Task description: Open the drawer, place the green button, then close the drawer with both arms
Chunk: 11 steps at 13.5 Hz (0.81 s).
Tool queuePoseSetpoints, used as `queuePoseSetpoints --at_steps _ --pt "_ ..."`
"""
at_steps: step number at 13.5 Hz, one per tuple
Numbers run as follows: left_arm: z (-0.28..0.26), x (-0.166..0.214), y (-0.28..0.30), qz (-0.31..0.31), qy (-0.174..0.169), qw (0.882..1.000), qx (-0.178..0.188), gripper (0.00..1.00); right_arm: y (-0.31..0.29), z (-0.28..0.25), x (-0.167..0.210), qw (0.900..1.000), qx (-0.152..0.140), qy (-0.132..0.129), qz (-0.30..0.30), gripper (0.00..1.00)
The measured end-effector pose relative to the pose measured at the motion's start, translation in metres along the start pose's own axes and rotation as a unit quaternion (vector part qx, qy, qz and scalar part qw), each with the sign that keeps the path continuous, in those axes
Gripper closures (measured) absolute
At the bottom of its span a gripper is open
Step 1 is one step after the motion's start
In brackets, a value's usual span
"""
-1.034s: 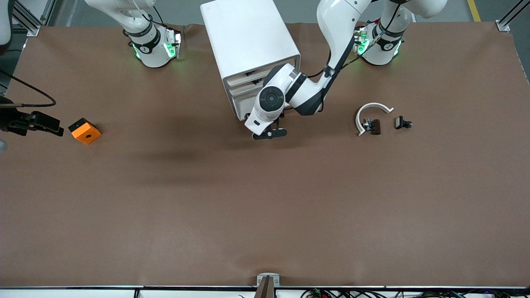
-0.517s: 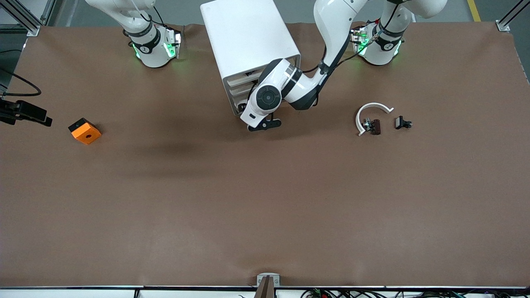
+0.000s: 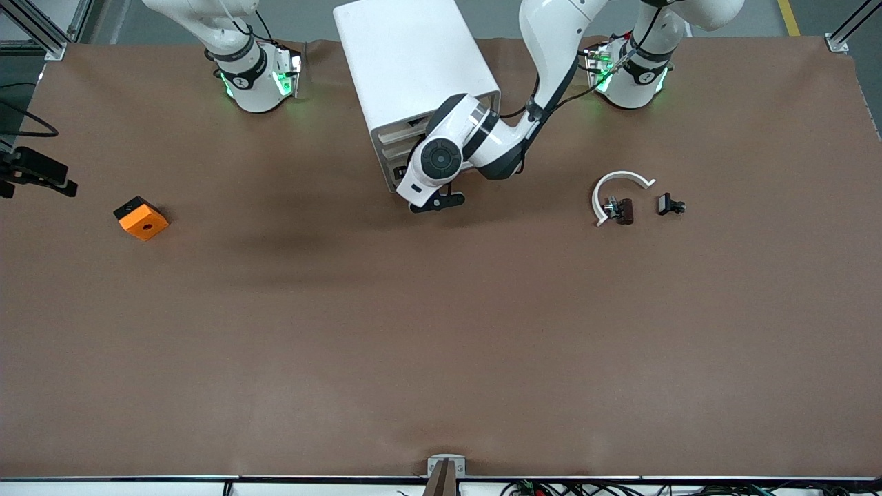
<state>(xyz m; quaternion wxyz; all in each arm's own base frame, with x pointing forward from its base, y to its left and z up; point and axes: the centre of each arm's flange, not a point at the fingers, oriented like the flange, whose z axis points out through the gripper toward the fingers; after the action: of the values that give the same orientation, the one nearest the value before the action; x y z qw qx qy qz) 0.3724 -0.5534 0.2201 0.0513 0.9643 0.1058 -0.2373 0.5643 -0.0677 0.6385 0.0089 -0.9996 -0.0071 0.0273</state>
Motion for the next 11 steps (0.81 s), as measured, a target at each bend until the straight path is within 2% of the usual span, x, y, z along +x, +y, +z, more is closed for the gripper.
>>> queuePoseSetpoints --at_steps 3,5,8,11 --pt "-0.005 0.006 -0.001 -0.006 0.003 1.000 -0.003 0.00 0.004 0.002 -0.010 1.000 0.003 -0.002 -0.006 0.00" --pt "-0.035 0.036 -0.008 -0.021 0.027 0.999 -0.020 0.00 -0.005 0.002 -0.021 1.000 0.002 0.004 -0.011 0.00" --pt "-0.128 0.112 -0.043 -0.053 0.097 0.992 -0.057 0.00 -0.015 0.003 -0.039 1.000 0.003 0.010 0.006 0.00" --pt "-0.244 0.179 -0.112 -0.079 0.181 0.977 -0.086 0.00 -0.020 -0.003 -0.049 1.000 0.003 0.019 0.022 0.00"
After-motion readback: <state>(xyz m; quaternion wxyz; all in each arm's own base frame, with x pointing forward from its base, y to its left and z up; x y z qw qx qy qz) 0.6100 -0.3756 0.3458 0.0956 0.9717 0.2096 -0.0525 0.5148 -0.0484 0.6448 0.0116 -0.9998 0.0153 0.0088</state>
